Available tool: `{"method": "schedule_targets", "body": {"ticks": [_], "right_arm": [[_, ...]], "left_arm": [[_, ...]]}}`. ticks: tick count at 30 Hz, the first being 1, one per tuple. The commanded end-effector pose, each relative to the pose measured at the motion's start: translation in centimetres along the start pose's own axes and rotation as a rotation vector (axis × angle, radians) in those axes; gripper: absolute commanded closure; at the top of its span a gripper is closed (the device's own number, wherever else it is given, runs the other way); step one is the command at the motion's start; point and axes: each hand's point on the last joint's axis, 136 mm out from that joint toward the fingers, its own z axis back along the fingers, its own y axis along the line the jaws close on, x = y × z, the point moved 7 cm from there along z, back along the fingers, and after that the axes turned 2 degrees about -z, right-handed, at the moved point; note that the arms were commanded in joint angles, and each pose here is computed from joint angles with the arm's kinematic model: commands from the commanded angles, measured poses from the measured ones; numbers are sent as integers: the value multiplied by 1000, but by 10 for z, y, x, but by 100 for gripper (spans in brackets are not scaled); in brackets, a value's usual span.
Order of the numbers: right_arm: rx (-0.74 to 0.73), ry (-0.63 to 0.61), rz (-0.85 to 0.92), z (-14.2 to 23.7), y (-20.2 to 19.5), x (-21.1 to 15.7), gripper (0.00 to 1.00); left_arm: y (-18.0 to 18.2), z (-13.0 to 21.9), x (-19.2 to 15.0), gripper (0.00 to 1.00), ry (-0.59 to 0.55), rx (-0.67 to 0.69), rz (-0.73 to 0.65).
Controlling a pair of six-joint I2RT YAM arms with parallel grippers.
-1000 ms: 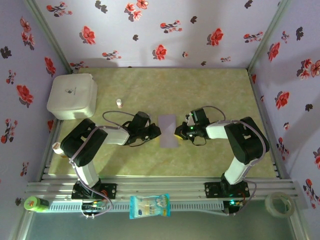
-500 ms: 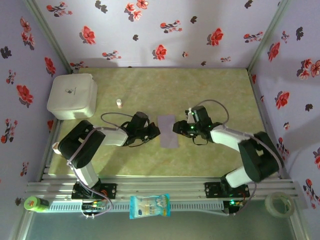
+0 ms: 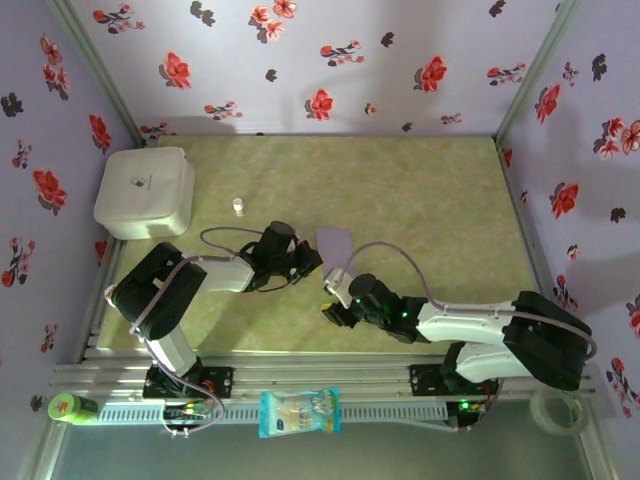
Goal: Fold a paper plane with a square sheet of paper (pick it up from the middle)
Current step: Third fold the triangle at the center of the table.
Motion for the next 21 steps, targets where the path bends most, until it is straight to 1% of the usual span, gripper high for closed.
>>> {"method": "schedule_targets", "body": {"ticks": [1,5,7,13,16,21], "right_arm": [[-124,-65,127,-6,-3,13,46],[-192,-54,159,-15,-1,11,45],[-252,-51,167,-18,-4,11,45],[-289,-50,163,-25,-4,10,50],[-285,-55,158,-27,-3,10,54],[-288,-55,142,-28,-4,8,66]], "left_arm": [[-3,5,2,100,-2,-19,16],[-3,5,2,100,-2,-20,16],[-3,5,2,100,-1,-20,17],[-2,4,2,100,-1,-20,19],[-1,4,2,100,0,-20,19],[-2,4,3,100,0,-23,17]]}}
